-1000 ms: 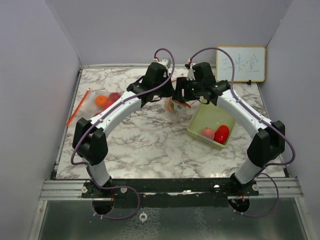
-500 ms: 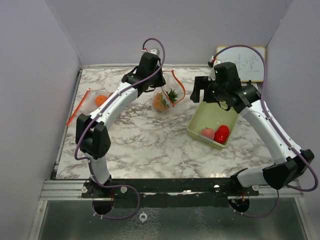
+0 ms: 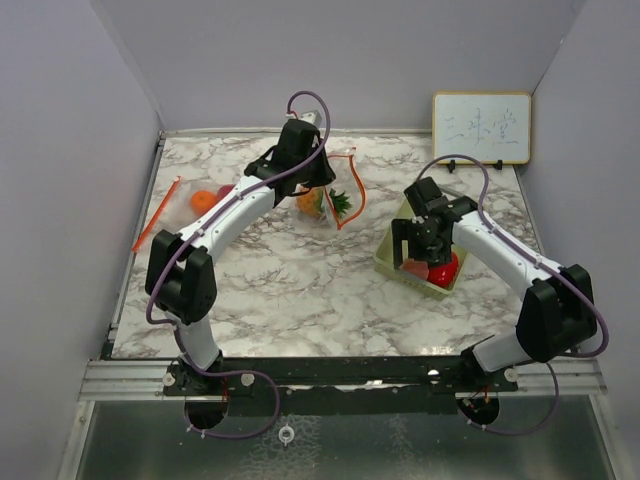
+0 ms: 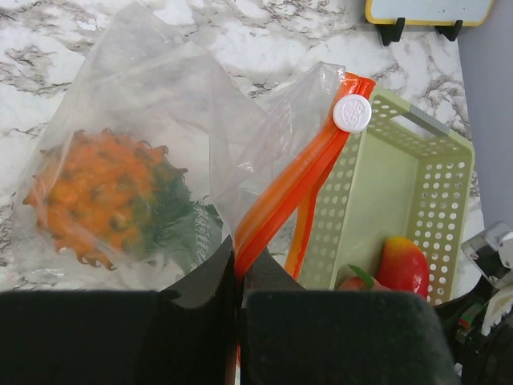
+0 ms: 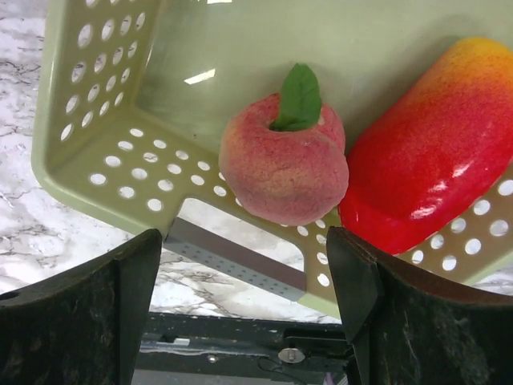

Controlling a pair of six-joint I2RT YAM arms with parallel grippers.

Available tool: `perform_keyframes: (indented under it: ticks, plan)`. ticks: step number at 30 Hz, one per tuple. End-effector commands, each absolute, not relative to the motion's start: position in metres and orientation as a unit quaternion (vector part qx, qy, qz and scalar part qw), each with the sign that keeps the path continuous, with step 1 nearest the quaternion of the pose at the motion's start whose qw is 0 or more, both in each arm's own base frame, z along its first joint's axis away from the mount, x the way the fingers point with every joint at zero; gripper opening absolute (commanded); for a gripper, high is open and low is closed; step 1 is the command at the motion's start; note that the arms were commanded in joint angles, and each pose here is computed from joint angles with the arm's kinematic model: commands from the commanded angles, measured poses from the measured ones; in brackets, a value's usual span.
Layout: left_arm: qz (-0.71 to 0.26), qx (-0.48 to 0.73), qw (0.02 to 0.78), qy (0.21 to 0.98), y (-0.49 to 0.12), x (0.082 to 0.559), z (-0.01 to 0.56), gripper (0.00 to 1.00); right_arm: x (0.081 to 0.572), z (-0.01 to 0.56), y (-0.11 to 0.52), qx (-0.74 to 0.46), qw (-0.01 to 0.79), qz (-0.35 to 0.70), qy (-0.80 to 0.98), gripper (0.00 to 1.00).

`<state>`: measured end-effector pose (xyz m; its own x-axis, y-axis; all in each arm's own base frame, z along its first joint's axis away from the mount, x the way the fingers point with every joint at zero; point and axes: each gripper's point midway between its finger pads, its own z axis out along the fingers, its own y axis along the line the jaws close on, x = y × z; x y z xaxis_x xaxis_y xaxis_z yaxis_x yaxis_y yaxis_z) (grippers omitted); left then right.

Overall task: Place the food in the zip-top bag and seal the zipper
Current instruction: Pick up the fake fruit from the bin.

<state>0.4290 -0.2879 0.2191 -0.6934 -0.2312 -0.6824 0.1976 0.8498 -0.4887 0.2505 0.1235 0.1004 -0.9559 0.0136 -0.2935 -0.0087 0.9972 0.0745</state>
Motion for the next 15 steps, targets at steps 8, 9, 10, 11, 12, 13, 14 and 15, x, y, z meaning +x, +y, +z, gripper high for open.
perform_keyframes:
  ticks: [8, 9, 10, 11, 12, 13, 14, 15]
  plan:
    - [-0.295, 0.012, 0.423, 0.857, -0.289, 0.423, 0.254, 0.00, 0.284, 0.081, 0.109, 0.060, 0.176, 0.014, 0.982, 0.83]
    - [-0.296, 0.012, 0.422, 0.857, -0.290, 0.423, 0.254, 0.00, 0.286, 0.083, 0.108, 0.064, 0.178, 0.015, 0.982, 0.83]
    - [-0.295, 0.012, 0.421, 0.858, -0.289, 0.423, 0.253, 0.00, 0.287, 0.085, 0.107, 0.066, 0.183, 0.018, 0.981, 0.82]
    - [-0.295, 0.012, 0.421, 0.858, -0.289, 0.423, 0.252, 0.00, 0.289, 0.088, 0.106, 0.070, 0.186, 0.020, 0.980, 0.82]
    - [-0.295, 0.012, 0.421, 0.858, -0.289, 0.423, 0.252, 0.00, 0.292, 0.094, 0.105, 0.073, 0.192, 0.025, 0.978, 0.82]
    - [-0.295, 0.013, 0.419, 0.859, -0.290, 0.423, 0.250, 0.00, 0.296, 0.101, 0.107, 0.072, 0.202, 0.034, 0.976, 0.81]
    - [-0.296, 0.013, 0.418, 0.859, -0.290, 0.423, 0.250, 0.00, 0.301, 0.111, 0.109, 0.071, 0.217, 0.044, 0.973, 0.81]
    - [-0.295, 0.014, 0.417, 0.860, -0.291, 0.423, 0.248, 0.00, 0.306, 0.122, 0.111, 0.070, 0.231, 0.051, 0.969, 0.81]
